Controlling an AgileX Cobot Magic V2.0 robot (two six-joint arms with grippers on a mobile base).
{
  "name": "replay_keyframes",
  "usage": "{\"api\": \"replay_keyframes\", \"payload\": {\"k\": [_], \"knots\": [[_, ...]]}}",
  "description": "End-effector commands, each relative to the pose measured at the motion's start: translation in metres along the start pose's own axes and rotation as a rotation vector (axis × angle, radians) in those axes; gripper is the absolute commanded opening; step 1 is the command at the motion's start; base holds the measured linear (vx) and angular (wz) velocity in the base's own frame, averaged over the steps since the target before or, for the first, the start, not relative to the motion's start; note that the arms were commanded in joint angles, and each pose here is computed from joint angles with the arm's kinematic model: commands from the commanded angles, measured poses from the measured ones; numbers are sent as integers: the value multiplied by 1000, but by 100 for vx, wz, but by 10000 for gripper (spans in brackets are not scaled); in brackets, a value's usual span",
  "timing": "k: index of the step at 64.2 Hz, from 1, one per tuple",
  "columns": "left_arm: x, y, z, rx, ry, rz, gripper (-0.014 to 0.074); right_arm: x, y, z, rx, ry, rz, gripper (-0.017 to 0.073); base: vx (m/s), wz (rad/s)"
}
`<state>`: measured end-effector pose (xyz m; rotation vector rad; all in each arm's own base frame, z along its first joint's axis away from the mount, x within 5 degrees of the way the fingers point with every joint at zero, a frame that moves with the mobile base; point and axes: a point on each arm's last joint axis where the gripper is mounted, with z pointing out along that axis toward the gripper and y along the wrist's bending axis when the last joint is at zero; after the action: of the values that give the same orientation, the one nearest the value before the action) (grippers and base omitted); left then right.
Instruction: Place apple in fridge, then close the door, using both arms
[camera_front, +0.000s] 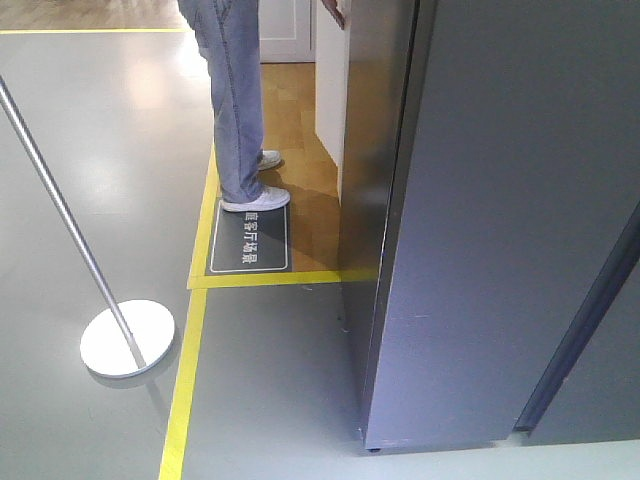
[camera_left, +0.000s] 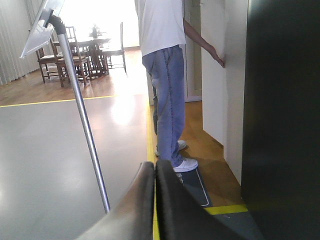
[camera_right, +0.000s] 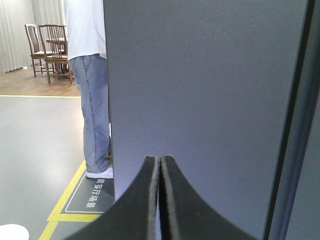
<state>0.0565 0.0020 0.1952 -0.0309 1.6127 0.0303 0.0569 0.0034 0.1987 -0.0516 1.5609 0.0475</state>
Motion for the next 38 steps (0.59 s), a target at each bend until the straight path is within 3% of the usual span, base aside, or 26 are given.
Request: {"api": "replay_keyframes", "payload": {"k": [1, 38], "knots": [[-13, 0, -3, 1, -106, -12, -6, -9, 1, -2, -5, -91, -17, -6, 0, 0], [-13, 0, -3, 1, -106, -12, -6, -9, 1, -2, -5, -91, -17, -6, 0, 0]]}}
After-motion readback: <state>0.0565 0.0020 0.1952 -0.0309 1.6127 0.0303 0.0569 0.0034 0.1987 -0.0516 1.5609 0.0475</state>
